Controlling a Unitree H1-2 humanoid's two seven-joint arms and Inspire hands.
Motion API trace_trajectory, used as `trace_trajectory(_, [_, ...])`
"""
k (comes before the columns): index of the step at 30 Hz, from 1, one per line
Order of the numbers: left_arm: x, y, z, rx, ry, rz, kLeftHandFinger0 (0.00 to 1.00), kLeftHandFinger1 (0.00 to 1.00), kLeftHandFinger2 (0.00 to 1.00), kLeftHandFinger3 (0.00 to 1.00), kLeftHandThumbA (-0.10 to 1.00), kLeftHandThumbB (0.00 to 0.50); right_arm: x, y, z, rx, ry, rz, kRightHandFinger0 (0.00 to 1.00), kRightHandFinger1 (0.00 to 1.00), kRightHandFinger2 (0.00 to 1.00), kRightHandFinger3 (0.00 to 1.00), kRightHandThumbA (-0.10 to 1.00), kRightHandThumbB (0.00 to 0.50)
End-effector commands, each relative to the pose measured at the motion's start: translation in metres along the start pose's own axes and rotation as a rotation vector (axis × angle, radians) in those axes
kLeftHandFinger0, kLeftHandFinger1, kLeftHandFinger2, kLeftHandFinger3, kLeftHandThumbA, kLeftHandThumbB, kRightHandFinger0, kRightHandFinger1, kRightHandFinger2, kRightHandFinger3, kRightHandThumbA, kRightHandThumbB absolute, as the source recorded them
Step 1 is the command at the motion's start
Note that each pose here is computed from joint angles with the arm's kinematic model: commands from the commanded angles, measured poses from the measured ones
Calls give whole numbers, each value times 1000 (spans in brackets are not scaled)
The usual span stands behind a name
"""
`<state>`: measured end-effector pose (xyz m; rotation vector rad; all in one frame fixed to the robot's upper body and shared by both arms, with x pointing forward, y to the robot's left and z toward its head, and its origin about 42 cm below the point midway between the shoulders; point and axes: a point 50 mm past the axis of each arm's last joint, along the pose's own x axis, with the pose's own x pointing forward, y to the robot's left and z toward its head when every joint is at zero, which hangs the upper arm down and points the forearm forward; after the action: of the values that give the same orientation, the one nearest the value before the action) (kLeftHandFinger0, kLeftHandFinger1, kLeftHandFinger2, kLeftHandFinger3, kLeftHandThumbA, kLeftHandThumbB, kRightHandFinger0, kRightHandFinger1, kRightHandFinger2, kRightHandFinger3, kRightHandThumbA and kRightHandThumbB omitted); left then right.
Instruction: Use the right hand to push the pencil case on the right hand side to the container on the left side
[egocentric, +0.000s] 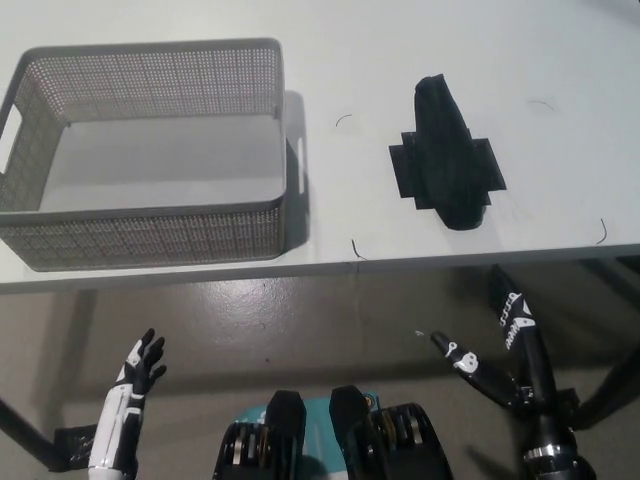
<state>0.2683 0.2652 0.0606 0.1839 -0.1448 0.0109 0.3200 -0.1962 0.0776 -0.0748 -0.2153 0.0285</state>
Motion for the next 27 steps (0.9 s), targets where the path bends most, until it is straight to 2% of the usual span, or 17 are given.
trace_trajectory(1, [15,-1,15,89,-89,-81,1000,1000,1000,1000,1000,500,9,-5,14,-2,-118,32,1000,1000,1000,1000,1000,268])
trace_trajectory(2, [16,-1,16,97,-93,-88,1000,1000,1000,1000,1000,500,9,-6,14,0,-113,34,1000,1000,1000,1000,1000,292])
trace_trajectory(3, [16,-2,17,102,-95,-92,1000,1000,1000,1000,1000,500,9,-6,15,2,-110,35,1000,1000,1000,1000,1000,295])
trace_trajectory(7, [17,-3,18,82,-98,-109,1000,1000,1000,1000,1000,500,8,-7,15,2,-116,28,1000,1000,1000,1000,1000,272])
trace_trajectory(9, [18,-3,18,86,-95,-111,1000,1000,1000,1000,1000,500,8,-8,18,-2,-129,21,1000,1000,1000,1000,1000,239])
trace_trajectory(12, [15,2,17,79,-97,-97,1000,1000,1000,1000,1000,500,8,-11,22,-17,-150,3,1000,1000,1000,1000,1000,255])
trace_trajectory(13, [13,3,15,65,-91,-85,1000,1000,1000,1000,1000,500,7,-12,22,-22,-151,2,1000,1000,1000,1000,1000,243])
trace_trajectory(19, [8,5,8,43,-86,-80,1000,1000,1000,1000,1000,500,-1,-24,21,15,-141,-15,1000,1000,1000,1000,1000,256])
trace_trajectory(23, [9,5,6,33,-94,-80,1000,1000,1000,1000,1000,500,3,-36,28,-44,-174,-75,1000,1000,1000,1000,1000,156])
trace_trajectory(25, [6,6,7,25,-90,-78,1000,1000,1000,1000,1000,500,6,-43,36,-58,-183,-120,1000,1000,1000,1000,1000,138])
trace_trajectory(27, [5,7,6,26,-89,-77,1000,1000,1000,1000,1000,500,10,-51,42,-74,-218,-132,1000,1000,1000,1000,1000,97])
